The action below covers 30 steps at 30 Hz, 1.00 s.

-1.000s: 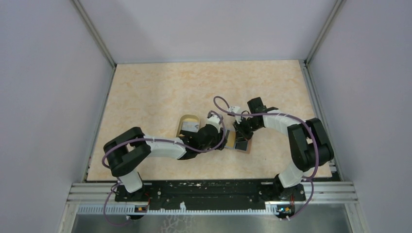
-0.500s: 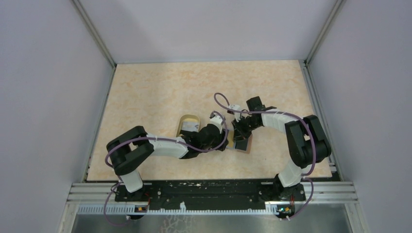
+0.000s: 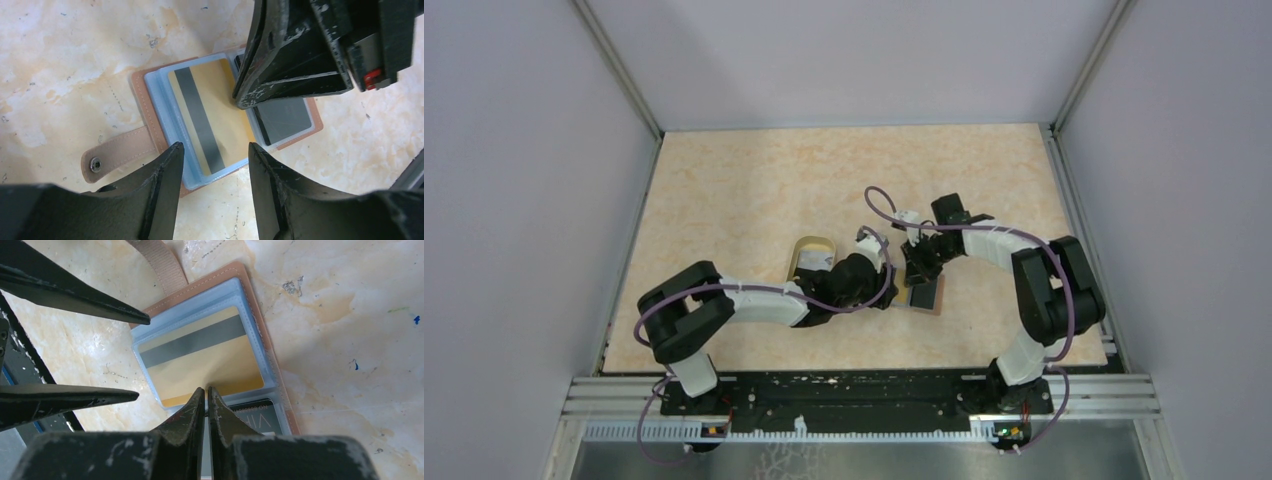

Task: Put the credit cards into the card holder
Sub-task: Insert the credit card into the card holder.

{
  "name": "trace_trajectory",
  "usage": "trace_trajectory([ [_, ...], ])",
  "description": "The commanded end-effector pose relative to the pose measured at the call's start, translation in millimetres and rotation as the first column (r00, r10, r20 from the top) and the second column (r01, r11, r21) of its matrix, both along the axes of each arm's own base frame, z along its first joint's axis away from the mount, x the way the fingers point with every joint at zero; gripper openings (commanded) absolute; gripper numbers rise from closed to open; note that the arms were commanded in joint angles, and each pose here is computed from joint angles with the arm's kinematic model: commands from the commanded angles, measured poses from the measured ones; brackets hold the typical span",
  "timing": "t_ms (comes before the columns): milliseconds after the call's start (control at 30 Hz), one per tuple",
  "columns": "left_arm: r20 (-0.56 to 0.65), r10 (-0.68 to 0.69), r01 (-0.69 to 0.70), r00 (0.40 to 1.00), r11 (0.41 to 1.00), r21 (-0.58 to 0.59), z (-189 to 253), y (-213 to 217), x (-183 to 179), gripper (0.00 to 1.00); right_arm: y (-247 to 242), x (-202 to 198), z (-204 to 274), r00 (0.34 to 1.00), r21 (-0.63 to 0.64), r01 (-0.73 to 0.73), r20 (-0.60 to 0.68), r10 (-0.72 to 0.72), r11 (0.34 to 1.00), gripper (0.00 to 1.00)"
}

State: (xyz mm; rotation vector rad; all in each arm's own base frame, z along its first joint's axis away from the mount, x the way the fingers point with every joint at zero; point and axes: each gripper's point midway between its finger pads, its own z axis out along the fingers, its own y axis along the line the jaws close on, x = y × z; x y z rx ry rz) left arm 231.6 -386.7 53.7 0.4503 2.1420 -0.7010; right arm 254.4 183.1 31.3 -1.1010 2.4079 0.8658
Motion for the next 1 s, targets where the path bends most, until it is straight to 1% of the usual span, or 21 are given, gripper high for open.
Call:
trace_trajectory([
  [0, 0.015, -0.017, 0.018, 1.0, 0.997, -0.074, 19, -8, -1, 0.56, 2, 8, 0, 1.0, 0.003, 0.011, 0.001, -0.011, 1.0, 0.06],
  [200, 0.011, -0.007, 0.007, 1.0, 0.999, -0.052, 14, -6, 1, 0.56, 0, 5, -12, 0.999, -0.019, 0.028, -0.041, -0.028, 0.999, 0.05],
  [367, 0.008, 0.009, -0.009, 1.0, 1.0, -0.012, 6, -3, 4, 0.57, -2, 6, -17, 0.998, -0.039, 0.037, -0.045, -0.039, 0.999, 0.05],
  [567, 0.009, 0.004, -0.004, 1.0, 1.0, -0.012, 8, -4, 4, 0.56, -7, 6, -24, 0.997, -0.071, 0.045, -0.059, -0.049, 0.996, 0.05],
  [767, -0.001, -0.016, 0.016, 1.0, 1.0, -0.014, 8, -9, 2, 0.54, -6, 5, -24, 0.997, -0.069, 0.043, -0.064, -0.048, 0.997, 0.05],
  [967, -0.019, -0.007, 0.008, 1.0, 1.0, 0.019, -2, -11, 4, 0.53, -5, 4, -22, 0.997, -0.061, 0.041, -0.069, -0.045, 0.997, 0.05],
])
